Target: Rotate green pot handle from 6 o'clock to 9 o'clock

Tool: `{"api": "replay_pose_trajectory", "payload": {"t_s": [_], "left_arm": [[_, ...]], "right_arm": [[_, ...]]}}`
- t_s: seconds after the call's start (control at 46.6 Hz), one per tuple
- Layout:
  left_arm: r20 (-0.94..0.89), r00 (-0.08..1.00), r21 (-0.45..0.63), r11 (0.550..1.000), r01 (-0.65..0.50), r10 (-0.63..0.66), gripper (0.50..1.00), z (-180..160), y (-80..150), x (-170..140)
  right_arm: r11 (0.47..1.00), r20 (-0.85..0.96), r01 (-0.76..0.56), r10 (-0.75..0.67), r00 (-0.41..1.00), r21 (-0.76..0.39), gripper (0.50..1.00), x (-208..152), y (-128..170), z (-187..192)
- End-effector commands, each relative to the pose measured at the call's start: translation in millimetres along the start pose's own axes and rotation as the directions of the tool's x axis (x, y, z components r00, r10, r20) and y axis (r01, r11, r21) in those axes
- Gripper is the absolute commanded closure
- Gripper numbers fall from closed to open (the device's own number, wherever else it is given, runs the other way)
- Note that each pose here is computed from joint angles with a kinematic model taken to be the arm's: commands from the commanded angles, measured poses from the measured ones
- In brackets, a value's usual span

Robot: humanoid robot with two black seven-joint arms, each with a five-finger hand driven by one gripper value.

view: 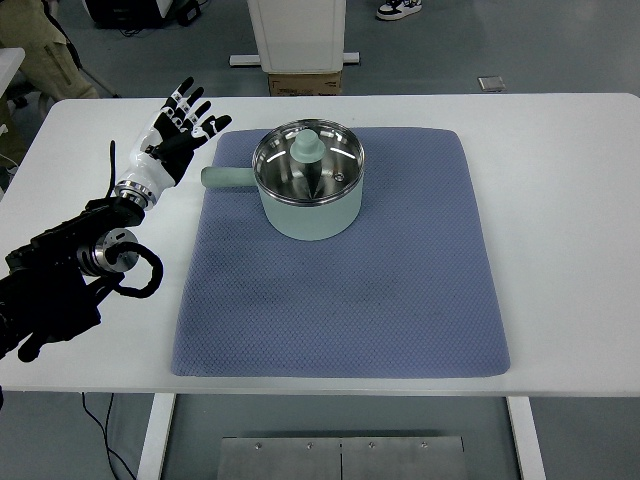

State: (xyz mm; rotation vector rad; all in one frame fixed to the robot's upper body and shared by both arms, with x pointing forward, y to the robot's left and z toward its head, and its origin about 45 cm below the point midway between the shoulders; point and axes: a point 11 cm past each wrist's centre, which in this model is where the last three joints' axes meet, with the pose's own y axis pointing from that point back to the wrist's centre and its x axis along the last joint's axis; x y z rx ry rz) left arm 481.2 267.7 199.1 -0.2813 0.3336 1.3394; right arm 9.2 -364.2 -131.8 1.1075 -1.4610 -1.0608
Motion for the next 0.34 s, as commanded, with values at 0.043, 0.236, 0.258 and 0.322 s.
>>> {"api": "replay_pose_trajectory", "payload": {"t_s": [0.043,0.236,0.258,0.322], "left_arm": [[0.001,1.0,-0.001,1.0,-0.001,0.001,0.5,0.8,-0.2,0.3],[0.001,1.0,-0.001,1.0,-0.001,0.001,0.5,0.8,-0.2,0.3],[0.002,1.0,-0.001,1.0,0.0,0.0,0.5,0.7,-0.2,0.2],[0.002,1.0,0.0,1.0,0.0,0.0,0.5,0.5,-0.1,0.3]], "right_arm": [[1.0,-0.005,0.0,0.0,1.0,0.0,0.5,-0.1,0.0,-0.1],[1.0,-0.004,0.0,0.0,1.0,-0.001,0.5,0.0,0.1,0.8],[1.0,-0.006,0.0,0.0,1.0,-0.001,0.5,0.0,0.1,0.8],[1.0,-0.005,0.0,0.0,1.0,-0.001,0.5,0.0,0.1,0.8]]}}
